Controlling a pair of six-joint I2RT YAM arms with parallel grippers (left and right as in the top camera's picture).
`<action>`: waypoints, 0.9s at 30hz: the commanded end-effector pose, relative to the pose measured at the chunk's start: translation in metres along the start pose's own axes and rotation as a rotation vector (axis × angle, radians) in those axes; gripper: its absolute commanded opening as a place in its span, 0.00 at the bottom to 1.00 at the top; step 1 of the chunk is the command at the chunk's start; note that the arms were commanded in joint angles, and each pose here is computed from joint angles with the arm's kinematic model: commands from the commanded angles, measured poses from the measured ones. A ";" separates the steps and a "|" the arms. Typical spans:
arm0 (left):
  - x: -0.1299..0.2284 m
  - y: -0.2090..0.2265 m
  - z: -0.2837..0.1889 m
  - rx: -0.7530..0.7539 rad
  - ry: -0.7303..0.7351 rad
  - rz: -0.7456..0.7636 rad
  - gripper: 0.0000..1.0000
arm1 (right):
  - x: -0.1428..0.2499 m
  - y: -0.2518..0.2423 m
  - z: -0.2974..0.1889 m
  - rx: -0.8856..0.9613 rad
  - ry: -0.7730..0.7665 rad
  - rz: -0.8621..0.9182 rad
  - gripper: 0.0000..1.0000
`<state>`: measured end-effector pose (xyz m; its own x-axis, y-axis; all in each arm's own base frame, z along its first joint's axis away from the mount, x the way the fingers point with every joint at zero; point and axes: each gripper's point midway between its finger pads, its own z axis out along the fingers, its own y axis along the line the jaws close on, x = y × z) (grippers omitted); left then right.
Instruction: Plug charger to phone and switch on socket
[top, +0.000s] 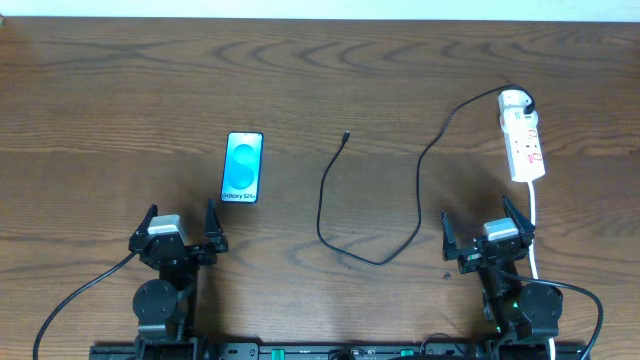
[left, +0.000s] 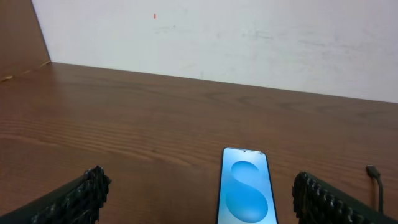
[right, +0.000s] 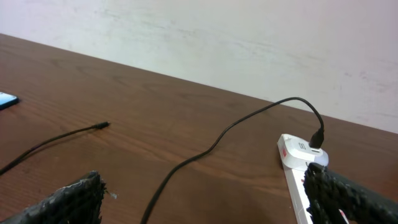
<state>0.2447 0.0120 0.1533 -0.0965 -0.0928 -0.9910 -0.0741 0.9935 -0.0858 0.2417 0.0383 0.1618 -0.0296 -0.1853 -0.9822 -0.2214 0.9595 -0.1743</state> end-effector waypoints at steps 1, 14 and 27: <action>0.017 0.003 0.001 -0.015 0.053 0.016 0.96 | 0.000 0.007 0.000 -0.037 -0.010 0.000 0.99; -0.003 0.001 -0.002 -0.009 0.013 0.013 0.96 | -0.005 0.014 -0.001 -0.081 -0.022 0.096 0.99; -0.017 -0.015 0.000 0.073 0.068 0.003 0.96 | -0.029 0.021 -0.011 -0.138 -0.018 0.106 0.99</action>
<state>0.2461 0.0047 0.1432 -0.1987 -0.0945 -0.9755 -0.0408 0.9953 -0.0881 0.2327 0.0564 0.1646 -0.0765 -0.0984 -0.9922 -0.3259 0.9429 -0.0684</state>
